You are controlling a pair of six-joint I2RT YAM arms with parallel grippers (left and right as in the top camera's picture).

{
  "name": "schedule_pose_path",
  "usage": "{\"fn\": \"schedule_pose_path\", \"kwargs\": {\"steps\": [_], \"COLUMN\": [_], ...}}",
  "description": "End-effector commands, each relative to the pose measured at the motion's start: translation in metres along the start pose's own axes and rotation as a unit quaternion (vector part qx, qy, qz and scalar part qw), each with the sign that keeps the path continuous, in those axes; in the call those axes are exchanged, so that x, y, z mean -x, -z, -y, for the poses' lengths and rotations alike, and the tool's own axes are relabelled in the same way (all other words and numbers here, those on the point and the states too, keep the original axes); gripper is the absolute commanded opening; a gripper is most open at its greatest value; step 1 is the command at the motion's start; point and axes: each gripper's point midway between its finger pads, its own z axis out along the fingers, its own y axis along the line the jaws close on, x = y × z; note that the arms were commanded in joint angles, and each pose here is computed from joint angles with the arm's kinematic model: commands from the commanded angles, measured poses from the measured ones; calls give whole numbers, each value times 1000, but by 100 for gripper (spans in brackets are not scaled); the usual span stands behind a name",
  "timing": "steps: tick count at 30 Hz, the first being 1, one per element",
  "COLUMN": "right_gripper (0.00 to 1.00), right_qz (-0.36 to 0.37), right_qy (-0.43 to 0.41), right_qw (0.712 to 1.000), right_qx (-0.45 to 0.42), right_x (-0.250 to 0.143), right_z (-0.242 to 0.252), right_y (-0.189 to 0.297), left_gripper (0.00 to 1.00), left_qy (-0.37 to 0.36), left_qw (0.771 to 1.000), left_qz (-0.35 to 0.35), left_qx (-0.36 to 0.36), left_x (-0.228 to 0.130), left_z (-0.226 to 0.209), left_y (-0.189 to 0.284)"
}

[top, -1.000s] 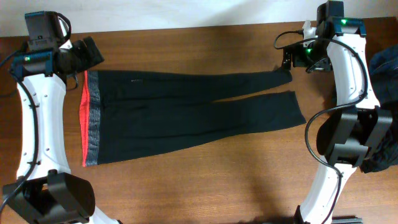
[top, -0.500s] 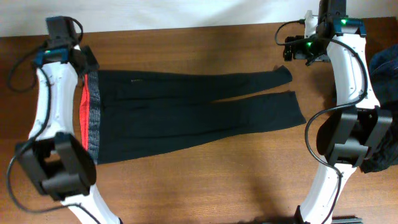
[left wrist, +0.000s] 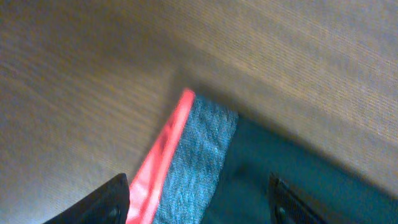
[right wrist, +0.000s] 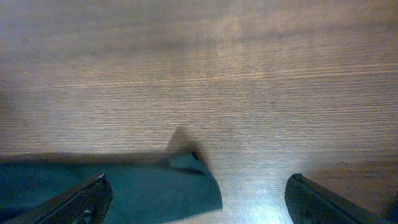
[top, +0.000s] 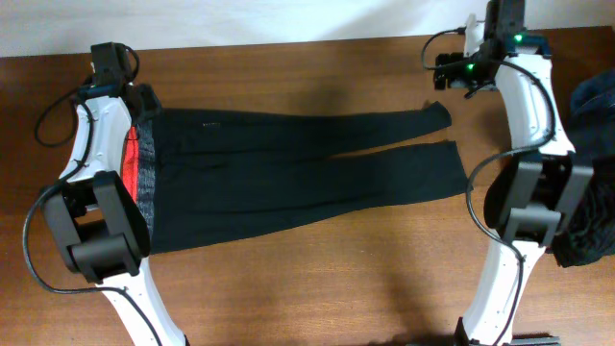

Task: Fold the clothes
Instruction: 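Lower both grippers onto the top edge at waistband and leg ends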

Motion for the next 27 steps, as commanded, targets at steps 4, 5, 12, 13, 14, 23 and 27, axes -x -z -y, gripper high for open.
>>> {"fn": "schedule_pose_path", "kwargs": {"steps": [4, 5, 12, 13, 14, 23, 27], "right_gripper": [94, 94, 94, 94, 94, 94, 93], "right_qz": [-15, -14, -24, -24, -25, -51, -69], "right_qy": [12, 12, 13, 14, 15, 20, 22], "right_qw": [1000, 1000, 1000, 1000, 1000, 998, 997], "right_qx": [5, 5, 5, 6, 6, 12, 13], "right_x": [-9, -9, -17, -17, -18, -33, -43], "right_z": [-4, -4, -3, -3, -4, -14, -19], "right_y": [-40, -43, -67, -69, -70, -88, -90], "left_gripper": [70, 69, 69, 69, 69, 69, 69], "left_qy": [7, 8, 6, 6, 6, 6, 6], "left_qw": [1000, 1000, 1000, 1000, 1000, 1000, 1000], "left_qz": [24, 26, 17, 18, 16, 13, 15], "left_qx": [3, 3, 0, -1, 0, 1, 0], "left_x": [10, 10, 1, 0, -2, -6, -5], "left_z": [-5, -5, -1, -1, -1, 0, 0], "left_y": [-17, -19, -43, -45, -48, -58, -58]}}
